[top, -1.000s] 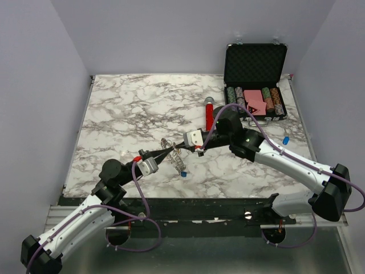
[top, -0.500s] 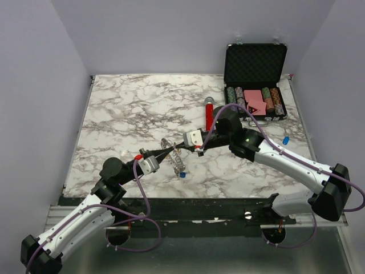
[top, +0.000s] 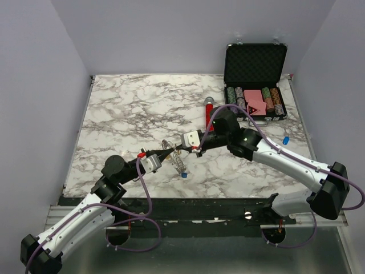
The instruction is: Put the keys on the keyring
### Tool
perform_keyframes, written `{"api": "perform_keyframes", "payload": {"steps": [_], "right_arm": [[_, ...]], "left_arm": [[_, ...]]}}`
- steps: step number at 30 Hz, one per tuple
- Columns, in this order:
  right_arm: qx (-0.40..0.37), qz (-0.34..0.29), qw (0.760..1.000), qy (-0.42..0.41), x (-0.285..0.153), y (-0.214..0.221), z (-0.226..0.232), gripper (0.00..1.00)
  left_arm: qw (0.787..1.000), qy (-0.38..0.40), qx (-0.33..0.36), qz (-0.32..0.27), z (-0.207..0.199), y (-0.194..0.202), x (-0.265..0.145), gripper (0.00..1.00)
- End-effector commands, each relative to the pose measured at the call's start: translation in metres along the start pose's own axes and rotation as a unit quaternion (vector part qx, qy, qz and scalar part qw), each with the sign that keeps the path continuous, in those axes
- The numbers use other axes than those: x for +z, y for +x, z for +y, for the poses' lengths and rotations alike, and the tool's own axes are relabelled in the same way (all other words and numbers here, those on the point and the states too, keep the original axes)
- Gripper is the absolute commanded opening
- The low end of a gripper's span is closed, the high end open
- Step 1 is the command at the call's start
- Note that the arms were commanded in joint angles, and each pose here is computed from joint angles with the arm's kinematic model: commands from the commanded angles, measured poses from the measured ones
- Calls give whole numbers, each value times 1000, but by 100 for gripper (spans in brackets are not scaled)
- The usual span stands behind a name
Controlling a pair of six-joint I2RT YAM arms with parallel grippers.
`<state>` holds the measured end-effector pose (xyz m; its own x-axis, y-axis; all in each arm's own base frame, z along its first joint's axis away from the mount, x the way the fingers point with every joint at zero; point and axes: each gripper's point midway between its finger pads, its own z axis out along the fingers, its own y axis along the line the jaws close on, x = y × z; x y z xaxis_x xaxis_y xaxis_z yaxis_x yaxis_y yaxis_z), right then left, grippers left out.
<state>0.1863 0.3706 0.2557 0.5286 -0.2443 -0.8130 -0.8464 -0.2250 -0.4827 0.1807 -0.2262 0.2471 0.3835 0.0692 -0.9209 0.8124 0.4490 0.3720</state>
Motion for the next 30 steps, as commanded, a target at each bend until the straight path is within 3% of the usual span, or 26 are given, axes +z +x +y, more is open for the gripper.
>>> {"api": "perform_keyframes", "payload": {"steps": [1,30], "right_arm": [[-13,-29,999,-30,11,-21,8,0],[-25,8,998,-48,13,-8,20,0]], "left_arm": [[999,-7,21,-29,10,-25,4,0],[999,-46,-6,-14,24,-27,2,0]]}}
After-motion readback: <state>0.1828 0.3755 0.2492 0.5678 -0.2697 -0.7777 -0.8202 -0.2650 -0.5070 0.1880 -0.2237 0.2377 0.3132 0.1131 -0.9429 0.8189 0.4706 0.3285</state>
